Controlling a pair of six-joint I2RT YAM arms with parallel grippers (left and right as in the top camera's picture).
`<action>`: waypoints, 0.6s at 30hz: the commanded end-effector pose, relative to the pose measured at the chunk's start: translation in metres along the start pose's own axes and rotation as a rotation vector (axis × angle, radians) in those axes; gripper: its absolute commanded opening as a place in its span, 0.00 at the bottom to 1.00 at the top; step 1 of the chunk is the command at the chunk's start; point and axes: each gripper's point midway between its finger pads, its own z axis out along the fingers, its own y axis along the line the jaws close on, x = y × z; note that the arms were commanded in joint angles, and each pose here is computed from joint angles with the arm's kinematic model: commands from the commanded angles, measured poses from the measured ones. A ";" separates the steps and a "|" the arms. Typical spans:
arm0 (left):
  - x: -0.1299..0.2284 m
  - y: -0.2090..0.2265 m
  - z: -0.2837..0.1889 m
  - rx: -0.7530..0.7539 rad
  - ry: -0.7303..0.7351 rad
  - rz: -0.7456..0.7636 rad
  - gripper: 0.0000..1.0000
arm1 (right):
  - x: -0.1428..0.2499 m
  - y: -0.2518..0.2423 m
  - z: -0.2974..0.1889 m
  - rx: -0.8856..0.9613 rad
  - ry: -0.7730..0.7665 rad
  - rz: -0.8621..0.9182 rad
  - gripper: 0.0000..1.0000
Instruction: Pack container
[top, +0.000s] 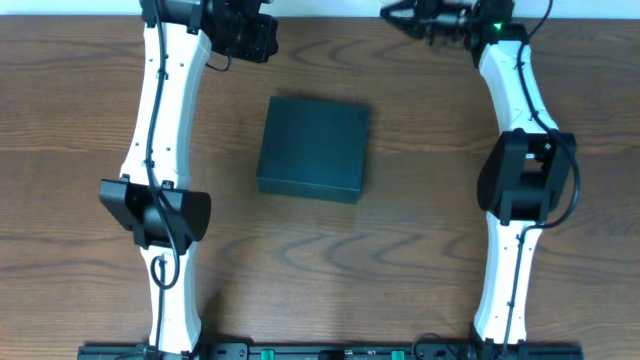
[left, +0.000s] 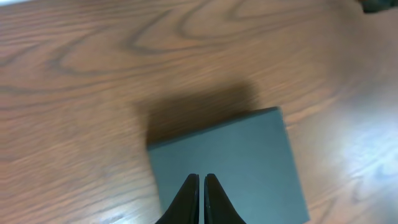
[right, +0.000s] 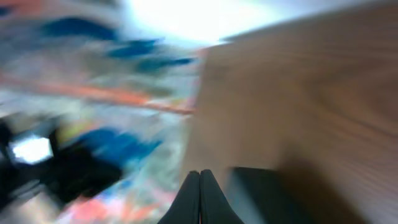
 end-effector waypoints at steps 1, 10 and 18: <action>0.001 0.014 -0.006 -0.110 0.003 -0.048 0.06 | -0.015 -0.024 -0.007 0.222 -0.091 -0.254 0.02; 0.023 -0.013 0.033 0.034 0.100 -0.052 0.06 | 0.026 0.013 -0.102 0.743 -0.006 -0.438 0.02; 0.044 -0.020 0.052 0.064 0.176 0.041 0.06 | 0.064 0.091 -0.145 0.773 -0.003 -0.683 0.02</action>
